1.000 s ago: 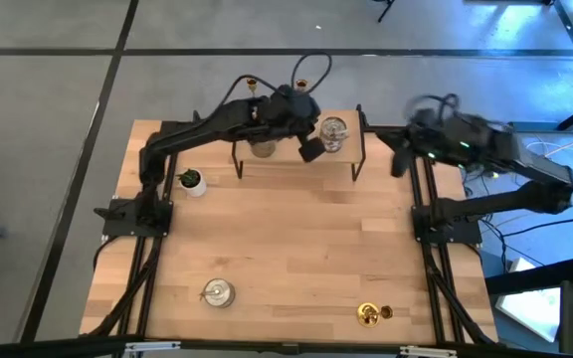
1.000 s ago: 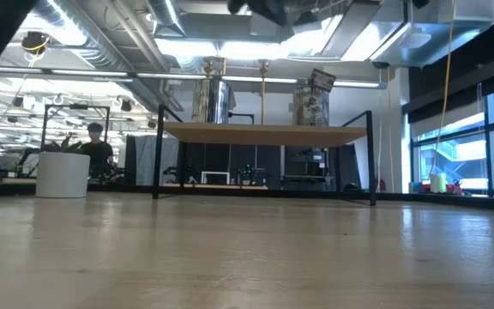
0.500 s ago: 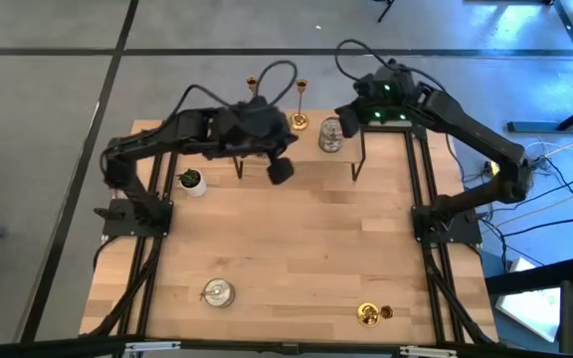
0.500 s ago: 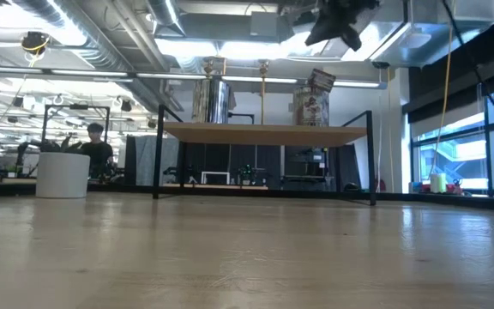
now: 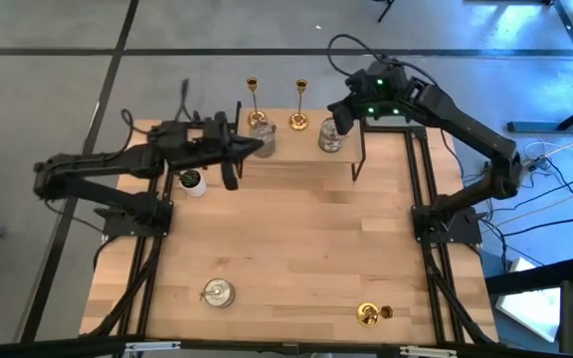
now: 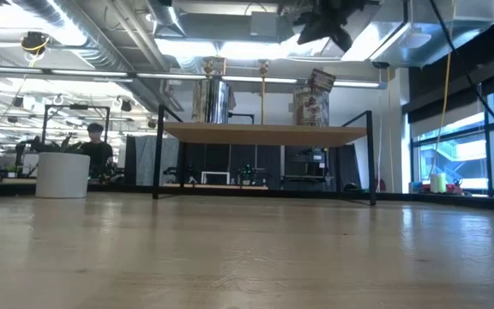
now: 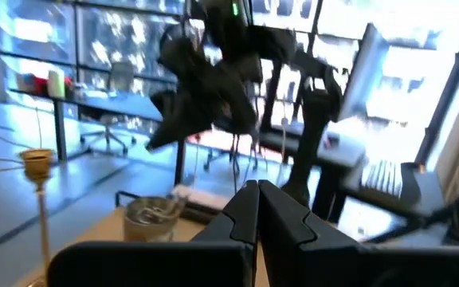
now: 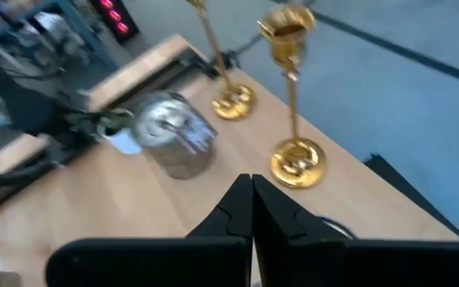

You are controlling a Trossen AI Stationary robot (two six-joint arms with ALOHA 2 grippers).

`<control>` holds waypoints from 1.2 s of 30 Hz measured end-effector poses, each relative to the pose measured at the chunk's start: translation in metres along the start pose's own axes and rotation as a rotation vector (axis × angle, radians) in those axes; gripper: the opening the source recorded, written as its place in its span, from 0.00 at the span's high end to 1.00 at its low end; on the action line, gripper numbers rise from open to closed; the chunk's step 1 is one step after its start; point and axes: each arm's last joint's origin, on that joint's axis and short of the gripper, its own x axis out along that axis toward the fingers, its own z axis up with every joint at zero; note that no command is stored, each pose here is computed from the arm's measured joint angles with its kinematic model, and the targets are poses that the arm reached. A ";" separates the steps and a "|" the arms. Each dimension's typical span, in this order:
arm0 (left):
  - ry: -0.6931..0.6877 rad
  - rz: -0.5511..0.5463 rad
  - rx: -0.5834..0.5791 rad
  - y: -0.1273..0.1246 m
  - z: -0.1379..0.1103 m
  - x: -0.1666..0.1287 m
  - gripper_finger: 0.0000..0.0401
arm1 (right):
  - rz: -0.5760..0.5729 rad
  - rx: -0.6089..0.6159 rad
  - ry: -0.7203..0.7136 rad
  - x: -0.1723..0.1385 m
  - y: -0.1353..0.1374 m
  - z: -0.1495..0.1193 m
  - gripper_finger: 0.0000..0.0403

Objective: Pick & Place candle stick holders
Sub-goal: Put the top silver scented candle on the shelf aligned with the other silver scented candle

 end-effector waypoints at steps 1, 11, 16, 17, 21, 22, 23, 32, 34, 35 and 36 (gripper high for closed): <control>-0.011 0.003 -0.016 0.004 -0.002 -0.005 1.00 | -0.011 0.003 0.016 0.006 -0.002 -0.001 1.00; 0.010 -0.015 -0.082 0.013 -0.003 -0.016 1.00 | -0.160 0.002 0.118 0.061 -0.019 -0.008 1.00; 0.024 -0.024 -0.084 0.011 -0.005 -0.015 1.00 | -0.192 -0.030 0.161 0.076 -0.023 -0.003 1.00; 0.027 -0.026 -0.084 0.010 -0.005 -0.015 1.00 | -0.195 -0.036 0.171 0.079 -0.022 -0.001 1.00; 0.044 -0.017 -0.083 0.010 -0.007 -0.015 1.00 | -0.216 -0.057 0.266 0.087 -0.023 0.001 1.00; 0.044 -0.017 -0.084 0.010 -0.007 -0.015 1.00 | -0.227 -0.060 0.287 0.088 -0.023 0.002 1.00; 0.044 -0.017 -0.090 0.010 -0.007 -0.015 1.00 | -0.239 -0.066 0.298 0.088 -0.023 0.003 1.00; 0.061 -0.012 -0.096 0.011 -0.009 -0.015 1.00 | -0.268 -0.093 0.341 0.079 -0.019 0.006 1.00; 0.062 -0.012 -0.097 0.011 -0.009 -0.015 1.00 | -0.270 -0.095 0.357 0.079 -0.018 0.005 1.00; 0.062 -0.012 -0.097 0.011 -0.009 -0.015 1.00 | -0.273 -0.097 0.355 0.079 -0.017 0.004 1.00; 0.062 -0.012 -0.097 0.011 -0.009 -0.015 1.00 | -0.280 -0.102 0.351 0.079 -0.016 0.004 1.00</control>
